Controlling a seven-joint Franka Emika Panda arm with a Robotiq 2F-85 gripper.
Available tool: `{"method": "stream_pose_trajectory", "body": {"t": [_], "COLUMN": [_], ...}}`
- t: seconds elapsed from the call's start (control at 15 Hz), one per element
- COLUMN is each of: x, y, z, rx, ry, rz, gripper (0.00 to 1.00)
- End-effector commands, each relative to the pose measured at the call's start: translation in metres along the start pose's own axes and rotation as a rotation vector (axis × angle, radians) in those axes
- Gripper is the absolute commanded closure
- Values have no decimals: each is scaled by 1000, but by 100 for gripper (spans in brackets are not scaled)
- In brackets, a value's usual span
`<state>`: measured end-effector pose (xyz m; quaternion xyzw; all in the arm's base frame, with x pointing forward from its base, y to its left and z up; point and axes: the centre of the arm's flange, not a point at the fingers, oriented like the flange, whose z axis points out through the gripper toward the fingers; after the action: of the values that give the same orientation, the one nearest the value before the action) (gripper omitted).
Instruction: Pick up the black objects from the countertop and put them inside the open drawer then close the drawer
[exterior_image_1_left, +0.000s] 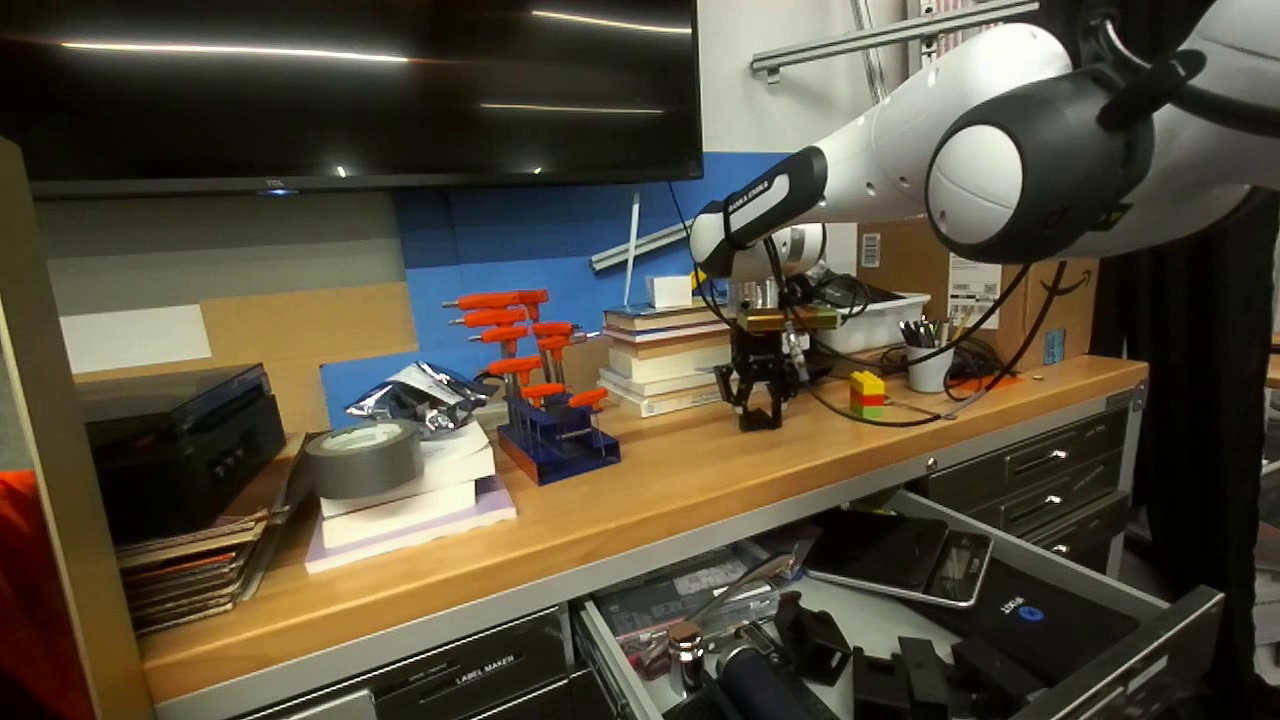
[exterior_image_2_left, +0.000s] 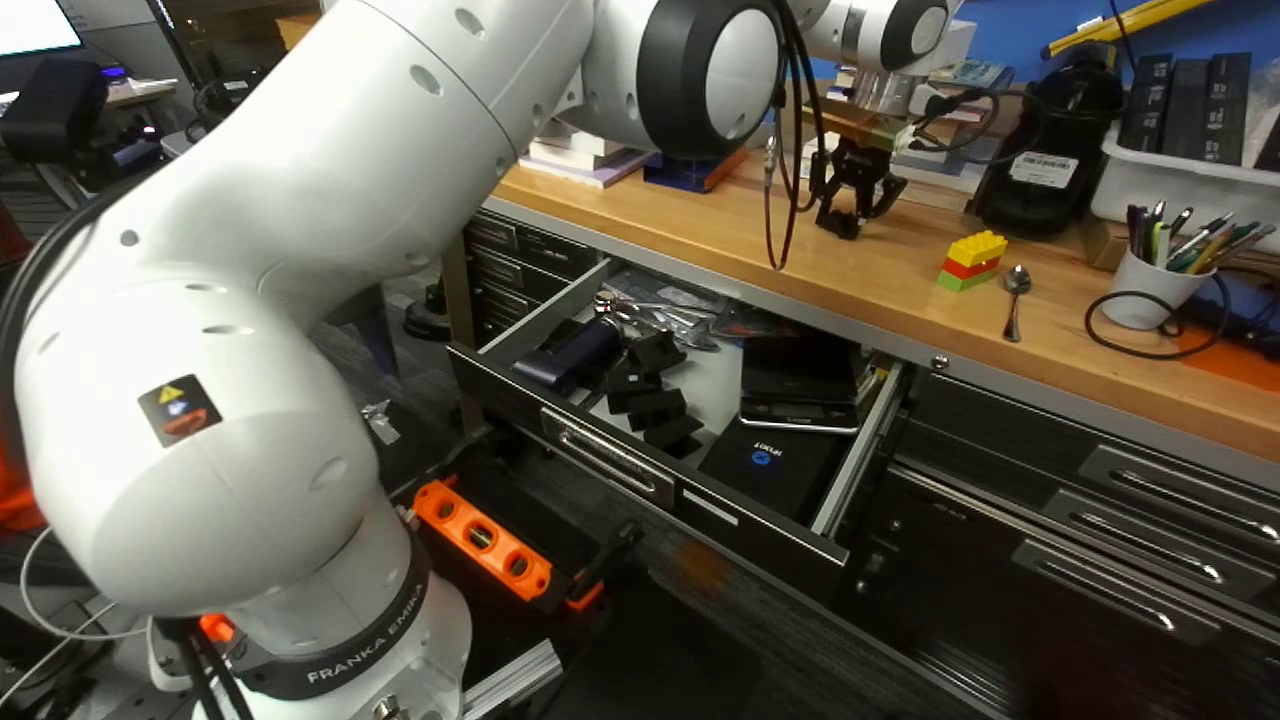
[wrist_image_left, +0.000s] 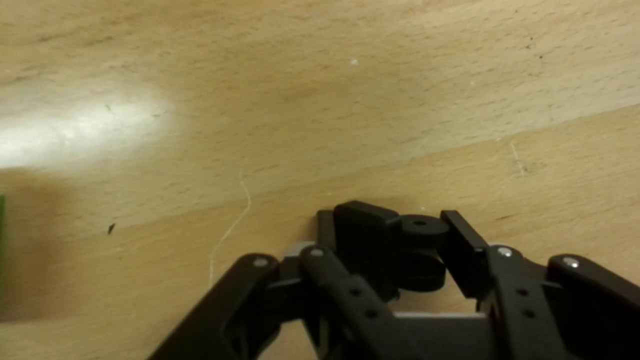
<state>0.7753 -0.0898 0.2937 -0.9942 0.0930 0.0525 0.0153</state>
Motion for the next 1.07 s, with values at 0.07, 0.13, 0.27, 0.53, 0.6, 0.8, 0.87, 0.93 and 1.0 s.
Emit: {"method": "stream_pose_trajectory", "body": {"t": [0.07,0.13,0.27,0.53,0.6,0.8,0.87,0.93,1.0], "x": [-56,-66,-88,-121,-129,-150,-157,-164,-173], "y": [-8,-12,-23,-49,-55,-67,-69,-71,-73], "z": [-21,-24,-31,-41,-42,-41,-39,-36,-32], "rx": [-67,-72,-73,-54,-47,-21,-17,-9,-7], "ry": [-47,-51,-56,-34,-22,-3,-6,-24,-32], "rz": [59,69,87,130,144,203,227,244,266], "gripper": [70,70,70,70,70,70,70,70,70]}}
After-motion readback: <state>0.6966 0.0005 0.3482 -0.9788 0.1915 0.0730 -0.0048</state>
